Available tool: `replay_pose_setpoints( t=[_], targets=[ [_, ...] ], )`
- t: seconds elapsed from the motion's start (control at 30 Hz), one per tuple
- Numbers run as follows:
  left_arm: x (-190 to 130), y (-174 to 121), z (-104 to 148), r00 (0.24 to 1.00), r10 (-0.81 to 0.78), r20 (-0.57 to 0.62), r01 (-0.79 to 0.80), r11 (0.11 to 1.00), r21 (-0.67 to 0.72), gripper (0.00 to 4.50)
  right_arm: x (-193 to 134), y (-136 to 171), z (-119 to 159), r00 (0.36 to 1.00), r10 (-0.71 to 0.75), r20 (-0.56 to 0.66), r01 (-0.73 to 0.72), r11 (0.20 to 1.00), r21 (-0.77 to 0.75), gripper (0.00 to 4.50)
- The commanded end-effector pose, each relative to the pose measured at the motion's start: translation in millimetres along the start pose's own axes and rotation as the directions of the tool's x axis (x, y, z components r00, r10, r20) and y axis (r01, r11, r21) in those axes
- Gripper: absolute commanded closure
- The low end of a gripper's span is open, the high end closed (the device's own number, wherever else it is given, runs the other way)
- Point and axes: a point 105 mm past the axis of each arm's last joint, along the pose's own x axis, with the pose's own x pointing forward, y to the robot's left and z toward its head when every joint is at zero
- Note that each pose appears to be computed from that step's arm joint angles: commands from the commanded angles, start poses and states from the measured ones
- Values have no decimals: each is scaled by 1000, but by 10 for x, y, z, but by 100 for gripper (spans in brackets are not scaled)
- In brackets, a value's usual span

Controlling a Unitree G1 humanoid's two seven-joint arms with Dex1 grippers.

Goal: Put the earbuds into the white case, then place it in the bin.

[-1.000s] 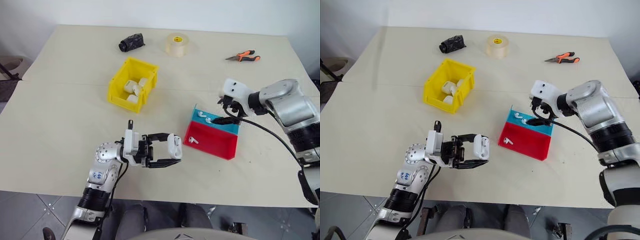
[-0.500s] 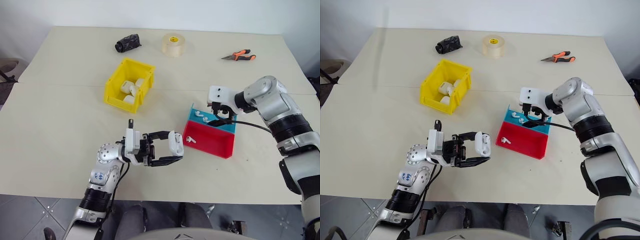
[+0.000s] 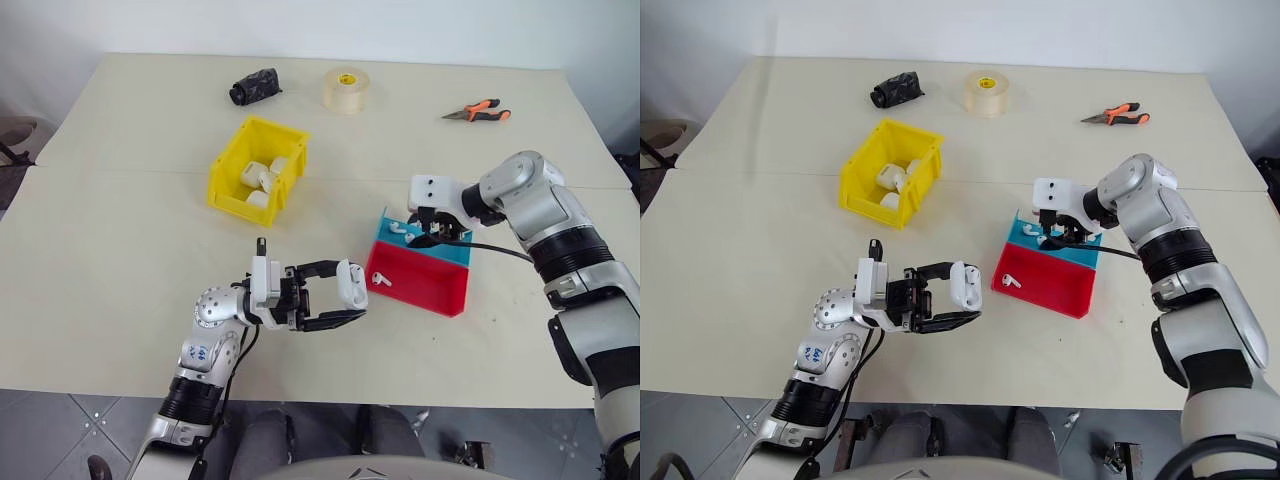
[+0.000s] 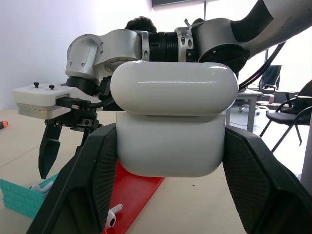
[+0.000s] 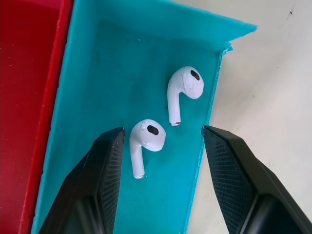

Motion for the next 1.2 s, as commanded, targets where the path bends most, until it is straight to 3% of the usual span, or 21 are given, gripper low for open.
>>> replay_pose_setpoints(
  t=[0.03, 0.13, 0.43, 0.57, 0.8, 1.0, 1.2],
  targets=[
    [33, -27, 92, 1000, -15, 23, 14, 999, 43, 170, 74, 85, -59, 999, 39, -17, -39, 999, 11, 225],
    [34, -25, 100, 1000, -15, 25, 14, 999, 44, 170, 80, 91, -63, 999, 40, -17, -40, 999, 14, 308],
    [34, -16, 111, 1000, -18, 25, 17, 999, 44, 170, 83, 110, -69, 999, 42, -14, -42, 999, 21, 308],
    [36, -14, 116, 999, -20, 26, 19, 999, 44, 170, 85, 128, -82, 999, 46, -15, -46, 999, 25, 394],
    [38, -19, 117, 999, -25, 24, 24, 999, 43, 170, 20, 101, -56, 1000, 11, 12, -12, 999, 34, 401],
    [30, -18, 107, 999, -27, 29, 26, 999, 36, 170, -323, 61, 94, 983, -71, 169, 63, 997, 51, 401],
    [59, 158, 122, 999, -10, 50, 8, 1000, 26, 170, -734, 219, 327, 825, -203, 528, 112, 973, 201, 401]
  ],
)
